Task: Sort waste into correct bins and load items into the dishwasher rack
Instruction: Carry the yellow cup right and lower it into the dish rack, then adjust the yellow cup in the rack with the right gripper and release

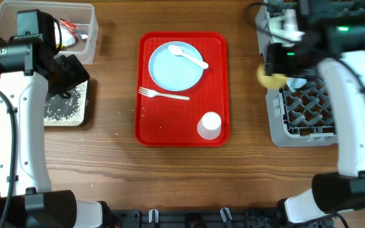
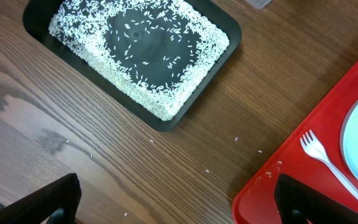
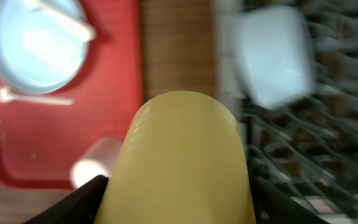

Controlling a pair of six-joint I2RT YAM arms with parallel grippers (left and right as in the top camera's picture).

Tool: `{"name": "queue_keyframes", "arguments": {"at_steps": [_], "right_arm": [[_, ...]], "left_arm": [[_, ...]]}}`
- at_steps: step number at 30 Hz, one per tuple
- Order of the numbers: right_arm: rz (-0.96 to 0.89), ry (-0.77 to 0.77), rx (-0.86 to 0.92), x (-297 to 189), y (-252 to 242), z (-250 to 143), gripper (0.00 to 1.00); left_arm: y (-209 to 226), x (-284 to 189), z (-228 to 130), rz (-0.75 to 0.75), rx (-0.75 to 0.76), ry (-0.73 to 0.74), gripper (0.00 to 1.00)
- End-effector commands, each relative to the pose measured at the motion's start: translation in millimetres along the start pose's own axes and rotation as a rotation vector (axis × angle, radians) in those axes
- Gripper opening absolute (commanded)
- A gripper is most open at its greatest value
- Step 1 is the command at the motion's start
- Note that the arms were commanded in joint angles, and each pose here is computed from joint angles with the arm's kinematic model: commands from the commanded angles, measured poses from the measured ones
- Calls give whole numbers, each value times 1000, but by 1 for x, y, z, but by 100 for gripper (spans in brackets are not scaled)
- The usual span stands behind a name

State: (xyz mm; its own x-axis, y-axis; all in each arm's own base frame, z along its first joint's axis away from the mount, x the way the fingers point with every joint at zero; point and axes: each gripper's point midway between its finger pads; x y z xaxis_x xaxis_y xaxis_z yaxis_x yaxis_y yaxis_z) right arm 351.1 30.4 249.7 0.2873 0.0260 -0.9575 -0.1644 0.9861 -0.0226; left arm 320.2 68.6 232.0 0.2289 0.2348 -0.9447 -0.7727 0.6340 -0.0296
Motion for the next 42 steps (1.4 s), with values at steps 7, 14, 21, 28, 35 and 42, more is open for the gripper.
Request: {"name": "queue_keyframes", "arguments": {"at_steps": [7,14,21,28,35,42], "right_arm": [[-42,74,298,8,-111,-49,66],[21,189,419,48,-129,-95,65],[37,228,427,86,-124,-111,64],[6,207,454,108,-130,-113,62],[-26,212,473,112,-135,-116,75],[-43,170,494,114,-141,-107,69]], "left_arm": [[1,2,2,5,4,1,100],[0,2,2,3,3,0,100],[-1,2,3,-3,2,-7,100],[-2,1,3,-3,4,-6,100],[-2,1,3,-3,3,-6,100],[-2,1,3,-2,4,-6,100]]}}
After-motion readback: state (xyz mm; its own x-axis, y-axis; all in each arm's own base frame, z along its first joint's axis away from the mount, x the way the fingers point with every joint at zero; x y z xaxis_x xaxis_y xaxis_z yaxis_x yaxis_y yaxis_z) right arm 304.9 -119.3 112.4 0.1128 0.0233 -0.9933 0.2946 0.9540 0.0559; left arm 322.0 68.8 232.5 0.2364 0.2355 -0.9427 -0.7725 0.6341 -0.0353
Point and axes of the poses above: each gripper's point midway between its finger pads, its own x axis out along the fingers, its own y axis along the line the jaws close on, z = x × y, and after that the axes turned 15 degrees about -x, right-handed
